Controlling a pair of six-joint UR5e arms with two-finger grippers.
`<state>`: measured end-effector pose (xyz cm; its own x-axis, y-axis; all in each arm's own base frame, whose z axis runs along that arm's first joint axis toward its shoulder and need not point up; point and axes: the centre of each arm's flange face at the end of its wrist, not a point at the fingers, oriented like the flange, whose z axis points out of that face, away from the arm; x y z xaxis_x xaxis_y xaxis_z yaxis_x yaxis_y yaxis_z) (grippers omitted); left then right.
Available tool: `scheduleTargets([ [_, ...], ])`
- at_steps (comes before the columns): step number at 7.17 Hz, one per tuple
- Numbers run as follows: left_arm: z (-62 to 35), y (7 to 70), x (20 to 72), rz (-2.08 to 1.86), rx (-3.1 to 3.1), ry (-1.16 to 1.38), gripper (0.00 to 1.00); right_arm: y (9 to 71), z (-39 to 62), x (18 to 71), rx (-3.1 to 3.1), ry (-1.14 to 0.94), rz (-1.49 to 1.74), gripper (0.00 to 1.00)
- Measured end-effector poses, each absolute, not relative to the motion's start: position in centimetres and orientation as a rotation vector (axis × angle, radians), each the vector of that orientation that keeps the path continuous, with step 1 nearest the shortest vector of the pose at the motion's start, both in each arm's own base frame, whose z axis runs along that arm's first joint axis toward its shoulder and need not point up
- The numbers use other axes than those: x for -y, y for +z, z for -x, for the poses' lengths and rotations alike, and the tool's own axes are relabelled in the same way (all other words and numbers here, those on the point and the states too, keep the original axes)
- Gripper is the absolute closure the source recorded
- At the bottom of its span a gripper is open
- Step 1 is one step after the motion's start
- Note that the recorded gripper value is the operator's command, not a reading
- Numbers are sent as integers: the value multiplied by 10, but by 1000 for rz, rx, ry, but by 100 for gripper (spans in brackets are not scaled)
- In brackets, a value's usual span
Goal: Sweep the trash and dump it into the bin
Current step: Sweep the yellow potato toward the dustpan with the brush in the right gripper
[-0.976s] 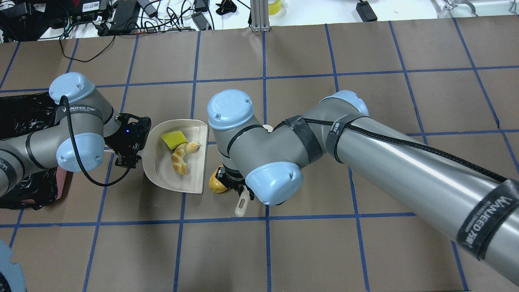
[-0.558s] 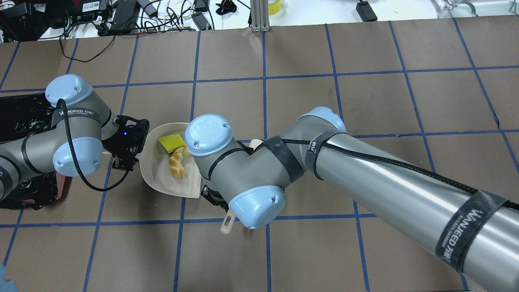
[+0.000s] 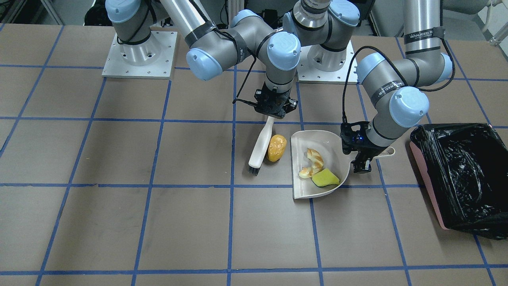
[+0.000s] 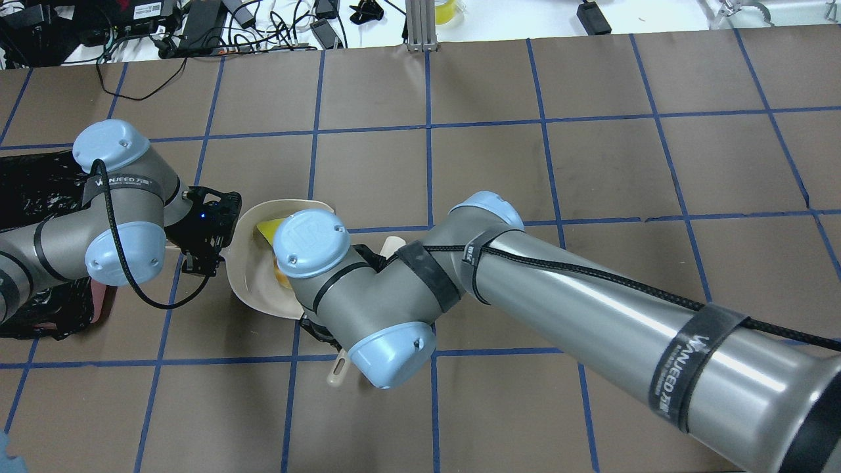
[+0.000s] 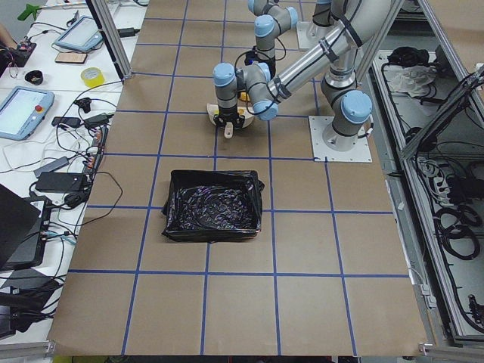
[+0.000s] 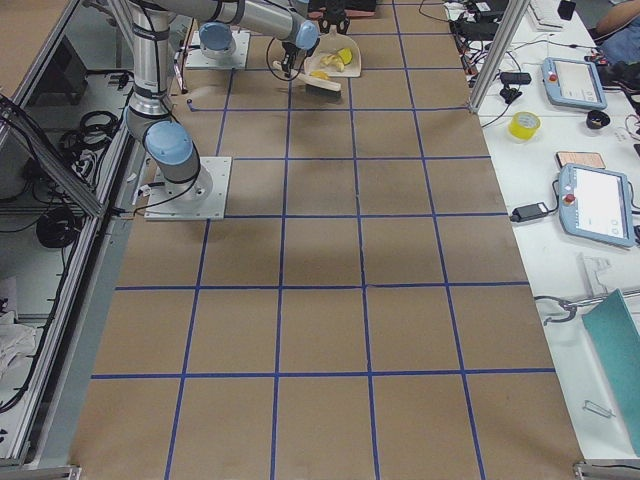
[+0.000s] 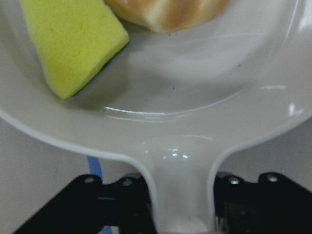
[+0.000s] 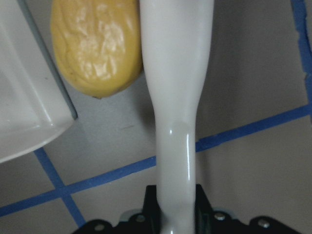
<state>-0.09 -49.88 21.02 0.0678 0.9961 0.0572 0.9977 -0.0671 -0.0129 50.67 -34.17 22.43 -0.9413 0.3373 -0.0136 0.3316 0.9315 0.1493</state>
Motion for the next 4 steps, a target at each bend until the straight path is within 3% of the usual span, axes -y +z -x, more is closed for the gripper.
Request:
scheduleTargets([
  [4, -2, 211, 500, 2251, 2115, -37, 100, 245, -579, 386, -2984, 230, -601, 100],
])
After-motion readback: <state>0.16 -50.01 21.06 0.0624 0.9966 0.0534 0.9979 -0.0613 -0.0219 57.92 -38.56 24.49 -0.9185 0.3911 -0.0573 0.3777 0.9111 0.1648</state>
